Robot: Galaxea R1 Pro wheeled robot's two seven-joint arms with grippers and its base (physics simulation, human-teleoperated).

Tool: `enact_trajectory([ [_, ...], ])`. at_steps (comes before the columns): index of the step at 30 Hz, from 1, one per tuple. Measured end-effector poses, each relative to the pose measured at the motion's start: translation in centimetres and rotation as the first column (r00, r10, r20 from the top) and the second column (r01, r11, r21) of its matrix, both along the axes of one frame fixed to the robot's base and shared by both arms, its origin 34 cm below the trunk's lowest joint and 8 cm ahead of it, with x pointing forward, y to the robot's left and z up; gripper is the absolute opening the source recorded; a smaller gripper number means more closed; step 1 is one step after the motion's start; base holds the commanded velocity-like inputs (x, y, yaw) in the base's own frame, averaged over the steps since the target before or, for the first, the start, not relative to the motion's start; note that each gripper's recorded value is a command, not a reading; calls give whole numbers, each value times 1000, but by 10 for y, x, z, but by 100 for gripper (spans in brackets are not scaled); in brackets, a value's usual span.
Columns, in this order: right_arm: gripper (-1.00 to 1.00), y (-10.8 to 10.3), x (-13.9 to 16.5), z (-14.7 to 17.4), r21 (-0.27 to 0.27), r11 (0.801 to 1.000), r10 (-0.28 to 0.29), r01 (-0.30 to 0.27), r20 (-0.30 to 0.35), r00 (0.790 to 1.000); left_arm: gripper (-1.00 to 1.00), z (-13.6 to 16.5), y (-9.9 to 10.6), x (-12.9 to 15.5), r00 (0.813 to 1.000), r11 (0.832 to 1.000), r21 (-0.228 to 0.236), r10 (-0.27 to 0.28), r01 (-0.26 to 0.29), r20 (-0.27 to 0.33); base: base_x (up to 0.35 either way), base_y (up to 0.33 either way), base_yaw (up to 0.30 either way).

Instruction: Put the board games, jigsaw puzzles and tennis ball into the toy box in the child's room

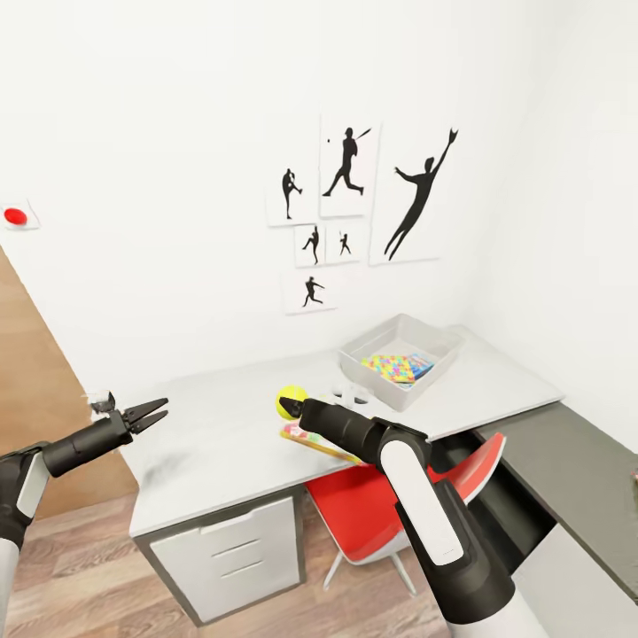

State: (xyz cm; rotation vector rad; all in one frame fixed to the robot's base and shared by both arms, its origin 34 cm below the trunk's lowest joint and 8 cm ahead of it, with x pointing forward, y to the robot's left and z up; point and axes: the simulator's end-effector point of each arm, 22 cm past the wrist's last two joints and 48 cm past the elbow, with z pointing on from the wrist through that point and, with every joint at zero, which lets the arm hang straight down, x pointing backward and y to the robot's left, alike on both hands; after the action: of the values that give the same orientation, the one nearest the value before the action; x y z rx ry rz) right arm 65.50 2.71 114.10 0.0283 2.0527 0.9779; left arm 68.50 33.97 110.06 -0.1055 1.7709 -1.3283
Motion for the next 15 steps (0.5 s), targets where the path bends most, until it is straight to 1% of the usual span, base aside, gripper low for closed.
enact_trajectory([
  [3,-100,0,0,1,0,1000,0,0,1,1000,100,1,0,0,1000,1000,0,0,0,1,111,-109,-256],
  [5,-100,0,0,1,0,1000,0,0,2,1000,100,1,0,0,1000,1000,0,0,0,2,143,-141,-131],
  [10,-100,0,0,1,-1,1000,0,0,2,1000,100,1,0,0,1000,1000,0,0,0,2,159,-150,-35],
  [15,-100,0,0,1,-1,1000,0,0,2,1000,100,1,0,0,1000,1000,0,0,0,2,101,-100,-2],
])
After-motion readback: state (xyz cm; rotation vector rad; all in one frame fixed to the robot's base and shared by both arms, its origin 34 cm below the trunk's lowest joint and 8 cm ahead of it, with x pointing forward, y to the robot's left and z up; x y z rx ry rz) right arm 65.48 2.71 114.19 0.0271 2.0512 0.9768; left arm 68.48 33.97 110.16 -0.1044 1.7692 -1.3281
